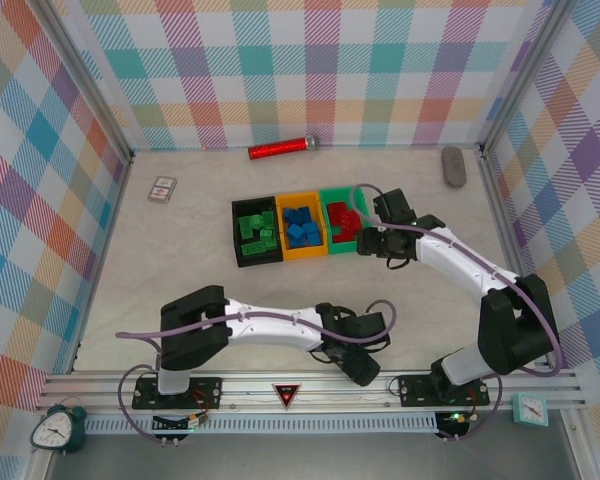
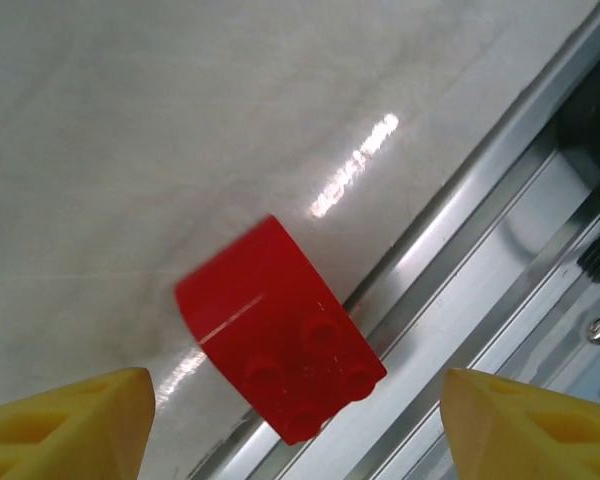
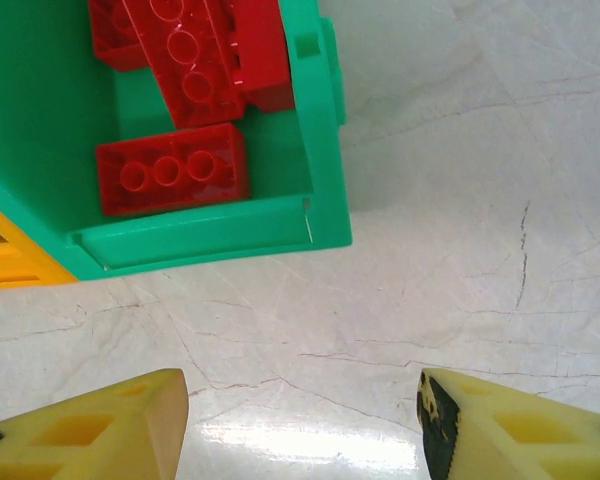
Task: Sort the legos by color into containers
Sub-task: Pick up the lego from the middle-left of the table.
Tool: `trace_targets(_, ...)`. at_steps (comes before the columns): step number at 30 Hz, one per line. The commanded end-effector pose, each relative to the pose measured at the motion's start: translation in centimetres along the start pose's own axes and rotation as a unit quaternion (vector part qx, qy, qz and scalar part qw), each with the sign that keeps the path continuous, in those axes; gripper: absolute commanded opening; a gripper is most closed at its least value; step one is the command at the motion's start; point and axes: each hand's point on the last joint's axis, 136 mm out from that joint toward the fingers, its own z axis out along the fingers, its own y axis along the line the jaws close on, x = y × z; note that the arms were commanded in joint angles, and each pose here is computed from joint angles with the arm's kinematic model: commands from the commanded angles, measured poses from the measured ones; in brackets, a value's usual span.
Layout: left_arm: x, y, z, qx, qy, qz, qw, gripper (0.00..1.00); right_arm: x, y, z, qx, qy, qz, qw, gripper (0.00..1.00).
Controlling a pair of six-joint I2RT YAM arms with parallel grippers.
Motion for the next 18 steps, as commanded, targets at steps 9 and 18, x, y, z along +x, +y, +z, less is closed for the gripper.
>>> trace_targets(9,0.1,1.6,-0.1,-0.07,0.015,0.011,0.997,0.26,0.4,-0.9,-0.8,0.005,-0.016,0.008,1.0,0.63)
trace_targets(18,-4.1,8.0,-4.2,-0.083,-0.041,-0.047,0.995,0.21,2.3,-2.1,-1.1,0.014,-0.007,0.017,1.0,0.63)
